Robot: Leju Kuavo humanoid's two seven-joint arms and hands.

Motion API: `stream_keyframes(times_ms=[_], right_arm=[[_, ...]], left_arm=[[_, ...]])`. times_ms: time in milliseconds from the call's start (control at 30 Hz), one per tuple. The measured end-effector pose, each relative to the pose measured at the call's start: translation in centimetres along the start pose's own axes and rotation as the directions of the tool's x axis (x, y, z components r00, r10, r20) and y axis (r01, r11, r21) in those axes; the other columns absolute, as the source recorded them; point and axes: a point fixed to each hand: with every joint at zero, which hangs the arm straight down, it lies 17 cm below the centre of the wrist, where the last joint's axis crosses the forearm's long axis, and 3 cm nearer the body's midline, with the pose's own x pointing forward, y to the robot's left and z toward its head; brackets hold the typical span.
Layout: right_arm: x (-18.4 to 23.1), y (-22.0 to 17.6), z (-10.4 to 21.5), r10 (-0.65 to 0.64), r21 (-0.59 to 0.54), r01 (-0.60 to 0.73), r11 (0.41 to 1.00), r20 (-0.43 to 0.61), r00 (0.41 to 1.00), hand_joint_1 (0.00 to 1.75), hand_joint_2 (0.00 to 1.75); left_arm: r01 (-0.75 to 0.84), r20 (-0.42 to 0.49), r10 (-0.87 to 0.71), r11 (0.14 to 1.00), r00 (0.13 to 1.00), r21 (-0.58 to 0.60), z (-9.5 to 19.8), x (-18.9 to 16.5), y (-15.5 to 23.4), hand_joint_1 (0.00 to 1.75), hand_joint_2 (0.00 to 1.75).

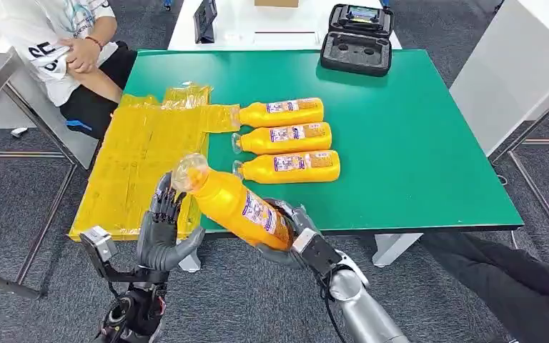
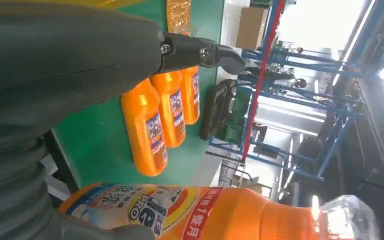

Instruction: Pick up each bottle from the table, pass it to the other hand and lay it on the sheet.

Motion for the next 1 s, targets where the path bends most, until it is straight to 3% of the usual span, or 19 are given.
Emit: stream_keyframes(times_ms=[333, 567, 833, 1000], right_arm=[[0.0, 0.2, 0.0, -0.007, 0.000, 0.007, 1.000, -0.005, 1.000, 1.75, 1.75], [-0.2, 1.8, -0.2, -0.001, 0.044, 0.002, 0.999, -0.021, 1.000, 1.73, 1.75], [-0.8, 3.0, -0.1, 0.008, 0.073, -0.005, 0.997, -0.043, 0.999, 1.73, 1.75], [-1.0, 3.0, -0.1, 0.008, 0.074, -0.004, 0.997, -0.047, 0.999, 1.73, 1.75]], left_arm=[[-0.008, -0.003, 0.008, 1.000, 1.000, -0.012, -0.2, -0.1, -0.5, 0.00, 1.75], [-0.086, -0.095, 0.078, 0.993, 0.992, -0.083, 0.3, -2.5, -3.0, 0.00, 1.75], [-0.323, -0.199, 0.286, 0.929, 0.937, -0.182, 1.6, -3.5, -6.5, 0.00, 1.75], [-0.338, -0.218, 0.297, 0.923, 0.930, -0.185, 1.9, -4.0, -6.8, 0.00, 1.75]])
